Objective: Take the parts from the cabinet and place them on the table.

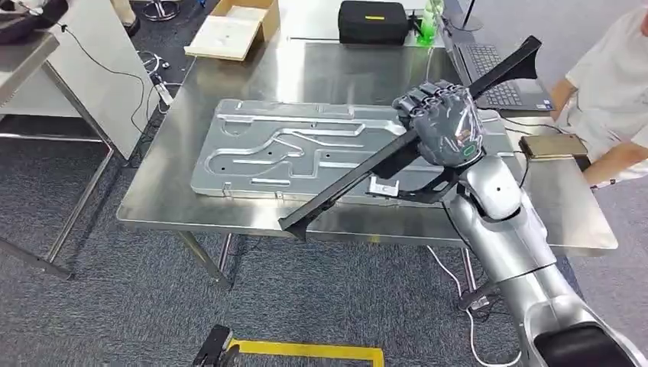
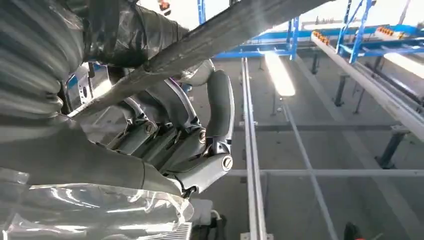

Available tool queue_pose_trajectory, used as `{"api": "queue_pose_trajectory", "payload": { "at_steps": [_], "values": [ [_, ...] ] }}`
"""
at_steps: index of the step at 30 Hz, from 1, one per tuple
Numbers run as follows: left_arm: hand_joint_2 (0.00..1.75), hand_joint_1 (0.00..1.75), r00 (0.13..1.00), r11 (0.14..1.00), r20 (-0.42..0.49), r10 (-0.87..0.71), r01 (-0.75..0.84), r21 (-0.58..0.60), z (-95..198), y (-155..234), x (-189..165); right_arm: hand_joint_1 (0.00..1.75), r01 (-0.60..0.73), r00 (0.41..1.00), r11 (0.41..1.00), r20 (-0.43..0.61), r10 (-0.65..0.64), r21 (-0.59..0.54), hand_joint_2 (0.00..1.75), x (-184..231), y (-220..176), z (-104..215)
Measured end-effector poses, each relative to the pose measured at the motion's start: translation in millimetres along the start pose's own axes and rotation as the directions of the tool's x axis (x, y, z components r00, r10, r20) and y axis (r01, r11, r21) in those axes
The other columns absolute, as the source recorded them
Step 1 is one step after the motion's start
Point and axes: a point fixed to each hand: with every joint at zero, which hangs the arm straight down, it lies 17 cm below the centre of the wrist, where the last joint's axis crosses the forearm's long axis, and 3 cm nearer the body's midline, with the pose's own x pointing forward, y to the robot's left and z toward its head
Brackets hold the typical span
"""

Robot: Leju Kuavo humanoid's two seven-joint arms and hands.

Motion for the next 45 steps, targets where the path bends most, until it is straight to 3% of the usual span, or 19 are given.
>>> {"api": "queue_pose_trajectory", "payload": {
  "at_steps": [45],
  "values": [
    [0.00,0.00,1.000,1.000,0.018,-0.009,0.010,-0.018,0,-5,4,1.75,0.002,1.000,1.000,-0.006,-0.002,0.021,1.75,-2,10,5]
  ]
}}
